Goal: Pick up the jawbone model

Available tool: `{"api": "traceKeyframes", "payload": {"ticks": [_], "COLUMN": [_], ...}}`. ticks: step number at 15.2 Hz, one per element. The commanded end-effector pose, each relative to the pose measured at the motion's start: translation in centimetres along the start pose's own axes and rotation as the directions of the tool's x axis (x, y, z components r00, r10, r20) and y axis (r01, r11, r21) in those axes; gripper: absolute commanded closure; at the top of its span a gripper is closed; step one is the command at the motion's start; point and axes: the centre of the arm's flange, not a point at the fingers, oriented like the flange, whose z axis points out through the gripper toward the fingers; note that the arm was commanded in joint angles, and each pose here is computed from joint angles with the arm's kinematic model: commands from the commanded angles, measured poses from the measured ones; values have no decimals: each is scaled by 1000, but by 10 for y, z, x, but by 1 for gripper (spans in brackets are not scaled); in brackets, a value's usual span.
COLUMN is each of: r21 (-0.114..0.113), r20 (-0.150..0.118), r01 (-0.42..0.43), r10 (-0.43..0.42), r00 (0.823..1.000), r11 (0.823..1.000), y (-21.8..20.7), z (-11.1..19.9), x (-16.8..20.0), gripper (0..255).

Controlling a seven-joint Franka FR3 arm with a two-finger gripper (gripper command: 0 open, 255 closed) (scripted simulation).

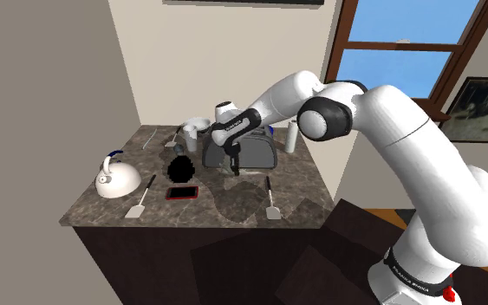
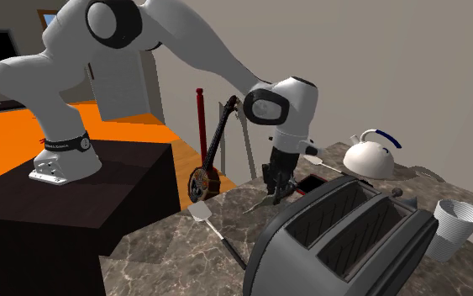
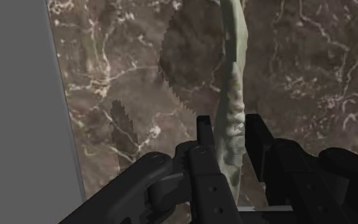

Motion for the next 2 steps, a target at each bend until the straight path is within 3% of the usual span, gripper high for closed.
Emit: {"api": "traceKeyframes", "payload": {"ticks": [1,2], "r21": [0,0], "r20": [0,0], "r01": [0,0], "r10": [0,0], "r00": [1000,1000], "r11": [1000,1000], "y": [0,0], "z": [-6,-6], "x": [-1,-1], "gripper": [255,255]}}
